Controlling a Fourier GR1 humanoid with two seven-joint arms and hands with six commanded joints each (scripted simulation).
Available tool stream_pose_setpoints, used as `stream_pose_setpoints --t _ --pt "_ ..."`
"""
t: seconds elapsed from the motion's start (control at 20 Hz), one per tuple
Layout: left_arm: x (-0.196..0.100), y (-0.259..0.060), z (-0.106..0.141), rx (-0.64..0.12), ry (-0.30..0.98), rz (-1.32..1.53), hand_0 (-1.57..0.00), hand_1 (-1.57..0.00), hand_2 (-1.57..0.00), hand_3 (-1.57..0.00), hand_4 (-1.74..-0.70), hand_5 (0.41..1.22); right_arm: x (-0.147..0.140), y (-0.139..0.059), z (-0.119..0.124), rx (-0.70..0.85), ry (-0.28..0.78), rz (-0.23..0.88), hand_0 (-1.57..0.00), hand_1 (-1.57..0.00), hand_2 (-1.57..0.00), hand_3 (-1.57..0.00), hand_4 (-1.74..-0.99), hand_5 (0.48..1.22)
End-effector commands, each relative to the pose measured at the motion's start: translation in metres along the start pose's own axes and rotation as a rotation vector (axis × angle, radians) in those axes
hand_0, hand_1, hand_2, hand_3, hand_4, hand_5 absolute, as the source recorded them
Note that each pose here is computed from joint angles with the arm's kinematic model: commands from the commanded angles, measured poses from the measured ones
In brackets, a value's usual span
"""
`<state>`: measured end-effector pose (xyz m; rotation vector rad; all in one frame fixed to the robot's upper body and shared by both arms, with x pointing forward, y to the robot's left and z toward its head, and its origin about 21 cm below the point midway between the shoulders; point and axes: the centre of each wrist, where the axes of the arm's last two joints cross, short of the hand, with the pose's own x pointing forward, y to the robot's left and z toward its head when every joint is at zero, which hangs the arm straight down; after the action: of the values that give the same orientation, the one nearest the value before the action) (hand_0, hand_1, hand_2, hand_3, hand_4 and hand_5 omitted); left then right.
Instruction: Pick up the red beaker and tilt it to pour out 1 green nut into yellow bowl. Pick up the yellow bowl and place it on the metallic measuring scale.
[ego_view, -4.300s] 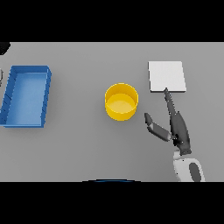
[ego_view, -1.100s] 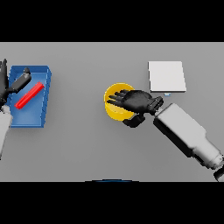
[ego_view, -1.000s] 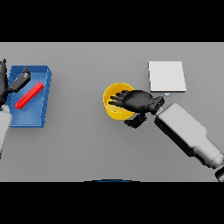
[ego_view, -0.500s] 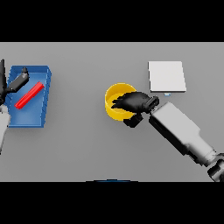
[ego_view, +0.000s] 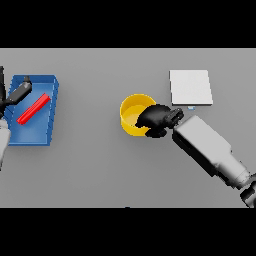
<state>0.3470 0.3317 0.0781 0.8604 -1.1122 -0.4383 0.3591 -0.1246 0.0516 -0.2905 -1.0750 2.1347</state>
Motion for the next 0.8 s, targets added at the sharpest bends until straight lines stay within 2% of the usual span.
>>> stream_pose_setpoints --t 0.0,0.1,0.25,0.3,0.4,0.55,0.75 --pt "0.001 -0.003 0.001 -0.005 -0.005 -0.003 0.0 0.0 0.0 0.0 -0.74 0.69 0.0 0.001 0.001 0.002 0.005 -0.004 -1.42 -1.42 -1.25 -1.27 -1.681 1.18" --pt "-0.001 -0.005 0.003 -0.006 -0.01 -0.012 0.0 0.0 0.0 0.0 -0.74 0.689 -0.002 0.0 0.002 -0.004 -0.004 -0.008 -1.47 -1.47 -1.28 -1.37 -1.702 1.195" --pt "-0.001 0.0 0.0 0.003 -0.009 -0.013 0.0 0.0 0.0 0.0 -0.73 0.685 0.002 0.002 0.006 -0.024 -0.006 -0.012 -1.52 -1.52 -1.3 -1.4 -1.721 1.208" --pt "0.004 -0.002 0.001 -0.005 -0.01 -0.008 0.0 0.0 0.0 0.0 -0.73 0.685 0.0 -0.005 0.007 -0.03 -0.02 0.0 -1.53 -1.53 -1.31 -1.4 -1.725 1.21" --pt "0.0 0.0 0.004 -0.003 -0.008 -0.011 0.0 0.0 0.0 0.0 -0.73 0.69 -0.001 -0.008 0.016 -0.038 -0.02 -0.003 -1.55 -1.55 -1.36 -1.34 -1.731 1.214" --pt "0.003 0.0 0.004 0.0 -0.006 -0.007 0.0 0.0 0.0 0.0 -0.74 0.69 -0.001 -0.025 0.029 -0.057 -0.001 0.005 -1.56 -1.56 -1.4 -1.27 -1.736 1.217" --pt "0.005 0.002 0.001 0.003 -0.006 -0.008 0.0 0.0 0.0 0.0 -0.74 0.693 -0.007 -0.04 0.048 -0.119 0.054 0.013 -1.57 -1.57 -1.42 -1.27 -1.739 1.22"
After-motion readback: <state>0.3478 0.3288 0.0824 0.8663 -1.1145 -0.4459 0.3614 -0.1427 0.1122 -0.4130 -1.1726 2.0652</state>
